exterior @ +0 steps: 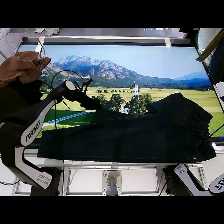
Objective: Fold the clothes and pants, and hang the long-sleeved shirts on hangers.
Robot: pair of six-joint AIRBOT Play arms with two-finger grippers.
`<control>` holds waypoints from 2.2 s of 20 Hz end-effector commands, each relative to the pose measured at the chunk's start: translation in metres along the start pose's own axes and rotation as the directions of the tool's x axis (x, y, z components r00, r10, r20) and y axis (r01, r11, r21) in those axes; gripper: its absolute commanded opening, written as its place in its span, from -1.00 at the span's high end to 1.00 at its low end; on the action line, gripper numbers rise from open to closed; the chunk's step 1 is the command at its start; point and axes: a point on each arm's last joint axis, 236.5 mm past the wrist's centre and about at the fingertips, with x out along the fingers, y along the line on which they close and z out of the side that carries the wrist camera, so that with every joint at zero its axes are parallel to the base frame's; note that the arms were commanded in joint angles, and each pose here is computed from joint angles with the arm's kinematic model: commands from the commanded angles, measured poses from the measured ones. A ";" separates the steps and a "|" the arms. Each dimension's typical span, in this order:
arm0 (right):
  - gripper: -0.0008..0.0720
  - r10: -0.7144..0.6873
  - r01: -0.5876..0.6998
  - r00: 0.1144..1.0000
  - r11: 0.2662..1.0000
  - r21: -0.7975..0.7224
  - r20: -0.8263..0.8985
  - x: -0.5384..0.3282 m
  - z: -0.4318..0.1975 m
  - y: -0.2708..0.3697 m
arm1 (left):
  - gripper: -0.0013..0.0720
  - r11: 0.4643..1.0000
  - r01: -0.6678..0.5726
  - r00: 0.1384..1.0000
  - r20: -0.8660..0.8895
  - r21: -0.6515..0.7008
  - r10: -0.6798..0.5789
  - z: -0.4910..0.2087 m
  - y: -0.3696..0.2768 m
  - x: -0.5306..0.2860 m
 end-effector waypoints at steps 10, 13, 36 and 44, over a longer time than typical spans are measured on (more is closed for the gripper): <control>-0.46 -0.094 0.092 0.994 0.995 -0.041 -0.048 -0.001 -0.011 -0.022 | 0.91 0.996 -0.059 0.982 0.183 0.067 0.046 0.048 0.000 -0.067; -0.46 -0.111 0.108 0.992 0.993 -0.048 -0.055 -0.001 -0.012 -0.026 | 0.91 0.984 -0.177 0.885 0.434 -0.016 0.167 0.084 0.032 -0.184; -0.45 -0.074 0.072 0.992 0.997 -0.019 -0.106 0.006 -0.023 -0.023 | 0.92 0.779 -0.589 0.491 0.671 -0.214 0.555 0.078 0.106 -0.372; -0.45 0.056 -0.059 0.956 0.998 -0.003 -0.289 0.108 -0.062 0.022 | 0.84 0.626 -0.705 0.677 -0.053 -0.333 0.734 -0.126 0.232 -0.243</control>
